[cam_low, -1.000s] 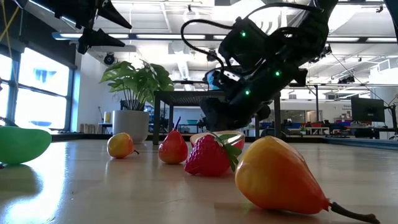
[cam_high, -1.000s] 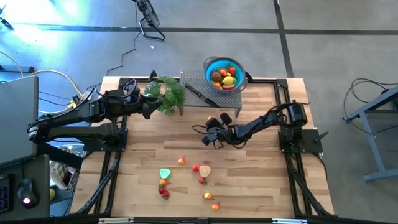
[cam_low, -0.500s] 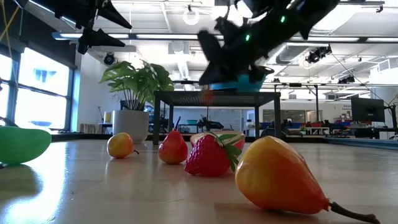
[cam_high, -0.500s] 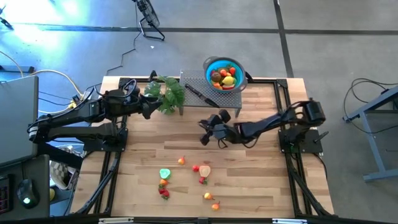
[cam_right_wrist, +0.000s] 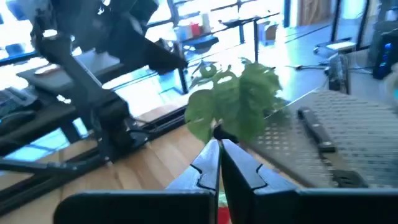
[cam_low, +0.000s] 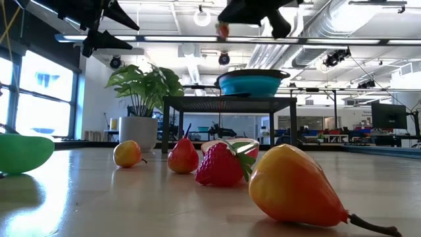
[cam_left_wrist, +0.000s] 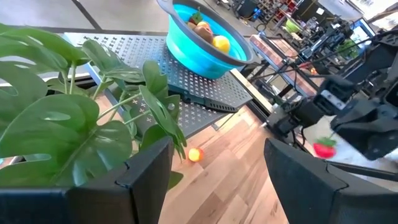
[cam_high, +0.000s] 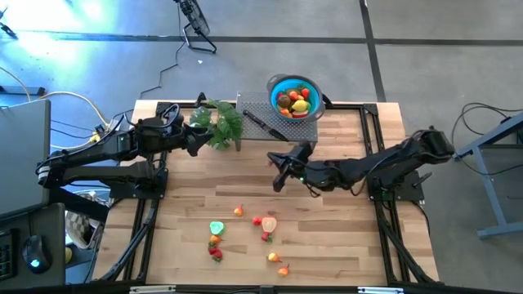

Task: Pick & Place Fruit
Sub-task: Put the red strawberry in the blue bowl on the shelf

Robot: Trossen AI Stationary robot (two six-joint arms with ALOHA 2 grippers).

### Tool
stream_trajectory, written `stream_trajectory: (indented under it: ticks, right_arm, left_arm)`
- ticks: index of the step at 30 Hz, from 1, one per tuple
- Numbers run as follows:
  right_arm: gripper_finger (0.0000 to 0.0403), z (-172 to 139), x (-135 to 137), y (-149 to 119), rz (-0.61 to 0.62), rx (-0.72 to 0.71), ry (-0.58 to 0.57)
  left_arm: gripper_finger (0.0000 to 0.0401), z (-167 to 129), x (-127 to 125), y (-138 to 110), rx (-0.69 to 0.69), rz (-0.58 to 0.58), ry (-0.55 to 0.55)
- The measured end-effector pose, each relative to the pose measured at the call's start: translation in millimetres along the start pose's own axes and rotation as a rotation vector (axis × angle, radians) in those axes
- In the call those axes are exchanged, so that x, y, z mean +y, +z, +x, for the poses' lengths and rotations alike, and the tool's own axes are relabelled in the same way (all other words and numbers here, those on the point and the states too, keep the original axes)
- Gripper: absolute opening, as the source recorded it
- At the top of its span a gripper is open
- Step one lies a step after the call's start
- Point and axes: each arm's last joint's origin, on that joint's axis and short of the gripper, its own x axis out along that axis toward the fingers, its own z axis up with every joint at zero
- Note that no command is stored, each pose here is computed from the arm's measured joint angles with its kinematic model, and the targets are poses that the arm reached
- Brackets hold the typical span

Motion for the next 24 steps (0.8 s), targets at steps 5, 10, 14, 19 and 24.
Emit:
stream_trajectory:
  ticks: [5,10,14,19,24]
  right_arm:
    - [0.0003,-18,4,14,0.032,-0.063,-0.023]
    - [0.0003,-32,8,28,0.046,-0.147,-0.051]
    - [0.0003,-41,9,38,0.028,-0.198,-0.075]
    - [0.0003,-47,7,49,0.03,-0.248,-0.116]
    - [0.0003,-50,2,61,0.018,-0.302,-0.161]
  left_arm:
    - [0.0248,0,0,0,0.0,0.0,0.0]
    - [0.0248,0,0,0,0.0,0.0,0.0]
    - [0.0248,0,0,0,0.002,-0.025,-0.004]
    - [0.0248,0,0,0,0.007,-0.053,-0.009]
    - [0.0248,0,0,0,0.007,-0.053,-0.009]
